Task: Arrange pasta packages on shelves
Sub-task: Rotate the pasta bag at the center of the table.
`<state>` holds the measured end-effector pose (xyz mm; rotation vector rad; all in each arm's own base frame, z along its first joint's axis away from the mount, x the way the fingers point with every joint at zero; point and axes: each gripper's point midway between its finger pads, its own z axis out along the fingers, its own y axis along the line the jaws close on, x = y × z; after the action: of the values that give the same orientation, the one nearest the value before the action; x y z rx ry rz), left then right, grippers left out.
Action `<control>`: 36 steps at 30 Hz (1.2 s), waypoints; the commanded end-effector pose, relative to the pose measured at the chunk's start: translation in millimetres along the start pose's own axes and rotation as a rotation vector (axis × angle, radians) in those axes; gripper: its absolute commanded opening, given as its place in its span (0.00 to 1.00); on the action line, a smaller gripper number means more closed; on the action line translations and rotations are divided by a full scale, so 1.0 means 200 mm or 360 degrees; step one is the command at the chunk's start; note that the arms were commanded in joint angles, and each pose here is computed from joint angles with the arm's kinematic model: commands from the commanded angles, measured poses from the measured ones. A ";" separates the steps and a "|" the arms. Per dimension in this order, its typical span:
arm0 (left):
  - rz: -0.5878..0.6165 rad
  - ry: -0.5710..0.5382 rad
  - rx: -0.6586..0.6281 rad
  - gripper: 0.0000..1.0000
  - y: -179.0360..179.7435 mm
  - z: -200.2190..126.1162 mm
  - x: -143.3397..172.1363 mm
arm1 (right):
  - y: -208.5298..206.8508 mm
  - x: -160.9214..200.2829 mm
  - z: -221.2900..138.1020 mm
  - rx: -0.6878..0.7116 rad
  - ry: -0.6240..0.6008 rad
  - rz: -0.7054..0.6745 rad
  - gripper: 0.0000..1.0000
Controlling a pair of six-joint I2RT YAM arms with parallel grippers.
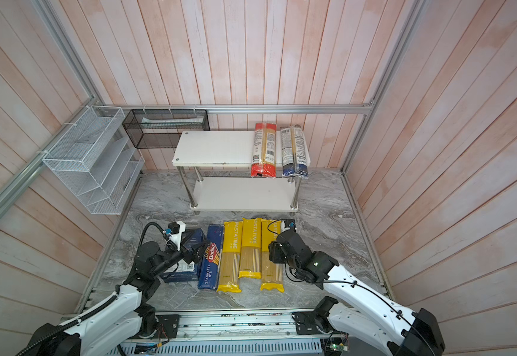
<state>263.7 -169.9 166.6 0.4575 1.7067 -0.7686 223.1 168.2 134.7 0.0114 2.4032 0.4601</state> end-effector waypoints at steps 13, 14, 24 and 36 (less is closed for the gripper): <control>0.0018 0.0009 0.0011 1.00 -0.01 0.00 0.02 | -0.06 0.13 0.19 0.0116 0.0141 -0.0020 0.75; 0.0018 0.0009 0.0007 1.00 0.00 0.00 0.01 | -0.07 0.13 0.21 0.0133 0.0151 -0.0023 0.77; 0.0017 0.0007 0.0018 1.00 -0.01 0.00 0.01 | -0.09 0.19 0.34 0.0229 0.0297 -0.0089 0.88; 0.0019 0.0008 0.0015 1.00 -0.01 0.00 0.01 | -0.08 0.27 0.49 0.0281 0.0477 -0.0154 0.91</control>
<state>263.9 -170.1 165.3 0.4575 1.7113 -0.7691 240.7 185.8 25.2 -0.0827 2.7099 0.1999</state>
